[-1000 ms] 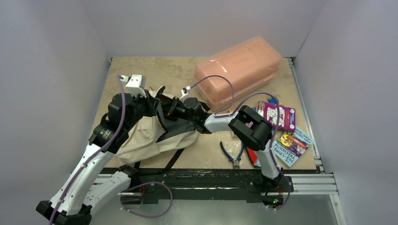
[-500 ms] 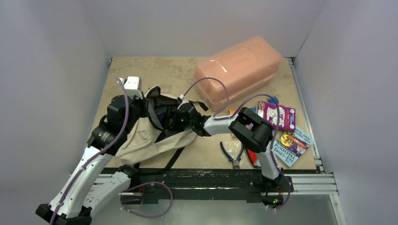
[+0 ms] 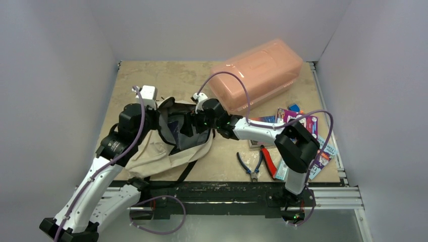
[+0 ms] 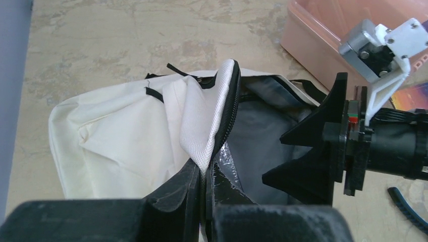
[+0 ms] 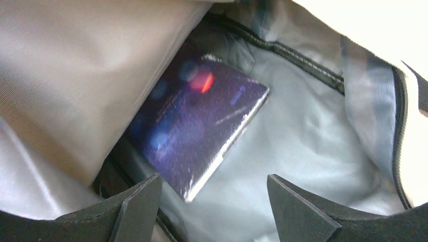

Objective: Pack the student bag
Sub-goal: Place the book in the student bag, then pick up the book from the center of the board.

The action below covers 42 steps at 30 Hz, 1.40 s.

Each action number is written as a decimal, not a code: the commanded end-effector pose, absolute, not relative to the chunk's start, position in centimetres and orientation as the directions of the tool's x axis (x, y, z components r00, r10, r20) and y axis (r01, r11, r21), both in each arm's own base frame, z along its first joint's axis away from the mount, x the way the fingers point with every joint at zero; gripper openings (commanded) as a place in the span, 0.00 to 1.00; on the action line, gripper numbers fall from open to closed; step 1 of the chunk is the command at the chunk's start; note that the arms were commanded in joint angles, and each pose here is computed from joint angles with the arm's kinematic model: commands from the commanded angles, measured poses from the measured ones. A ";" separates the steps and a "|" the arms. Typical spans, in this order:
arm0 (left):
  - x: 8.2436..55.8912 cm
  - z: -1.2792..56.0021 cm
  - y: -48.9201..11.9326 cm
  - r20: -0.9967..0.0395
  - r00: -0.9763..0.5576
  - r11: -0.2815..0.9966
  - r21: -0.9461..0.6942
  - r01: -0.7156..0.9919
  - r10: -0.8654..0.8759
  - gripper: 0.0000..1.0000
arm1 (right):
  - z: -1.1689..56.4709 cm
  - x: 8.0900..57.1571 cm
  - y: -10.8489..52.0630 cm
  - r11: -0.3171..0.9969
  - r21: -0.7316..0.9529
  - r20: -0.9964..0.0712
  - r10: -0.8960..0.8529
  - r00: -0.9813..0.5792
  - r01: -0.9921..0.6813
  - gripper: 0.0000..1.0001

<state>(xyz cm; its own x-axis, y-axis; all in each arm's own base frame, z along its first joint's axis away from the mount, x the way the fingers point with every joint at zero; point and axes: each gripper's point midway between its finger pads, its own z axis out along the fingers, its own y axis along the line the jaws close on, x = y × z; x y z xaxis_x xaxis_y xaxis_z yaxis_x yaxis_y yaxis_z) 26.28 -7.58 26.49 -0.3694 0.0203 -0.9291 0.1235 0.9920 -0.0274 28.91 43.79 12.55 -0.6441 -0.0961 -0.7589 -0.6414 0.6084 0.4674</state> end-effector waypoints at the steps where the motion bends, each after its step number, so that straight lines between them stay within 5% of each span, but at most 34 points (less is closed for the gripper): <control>1: 26.7 25.3 -9.5 -0.903 -0.427 0.977 -0.049 0.210 0.046 0.00 | 13.3 27.6 41.2 0.605 0.373 -0.796 -0.180 -0.578 -0.703 0.78; 7: 26.0 23.0 -13.6 -0.833 -0.551 0.919 -0.174 0.354 0.055 0.00 | 16.8 29.7 36.9 0.671 0.410 -0.807 -0.050 -0.589 -0.618 0.75; 14: 25.4 23.8 -13.2 -0.814 -0.557 0.904 -0.100 0.415 0.166 0.00 | 20.9 30.9 29.7 0.802 0.283 -0.876 -0.009 -0.483 -0.527 0.81; 26: 24.6 22.0 -13.9 -0.803 -0.571 0.881 -0.135 0.453 0.170 0.00 | 23.0 31.8 12.6 0.941 0.339 -0.876 0.314 -0.367 -0.004 0.95; 34: 24.1 22.3 -14.6 -0.809 -0.568 0.863 -0.173 0.475 0.150 0.00 | 22.6 31.0 -2.3 0.805 0.348 -0.857 0.481 -0.185 0.480 0.99; 42: 23.7 22.3 -15.8 -0.806 -0.575 0.836 -0.212 0.506 0.143 0.00 | 14.4 29.6 -8.3 0.544 0.586 -0.568 0.804 -0.175 0.601 0.99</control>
<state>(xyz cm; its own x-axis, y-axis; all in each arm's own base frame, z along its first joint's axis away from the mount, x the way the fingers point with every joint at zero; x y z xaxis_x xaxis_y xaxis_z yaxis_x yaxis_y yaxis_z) 23.81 -14.49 21.30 -0.5987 0.1686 -0.7830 0.4674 0.8674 -0.1706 30.28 -10.08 18.05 -0.1175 0.6542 -0.7472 0.6314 0.6300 0.4522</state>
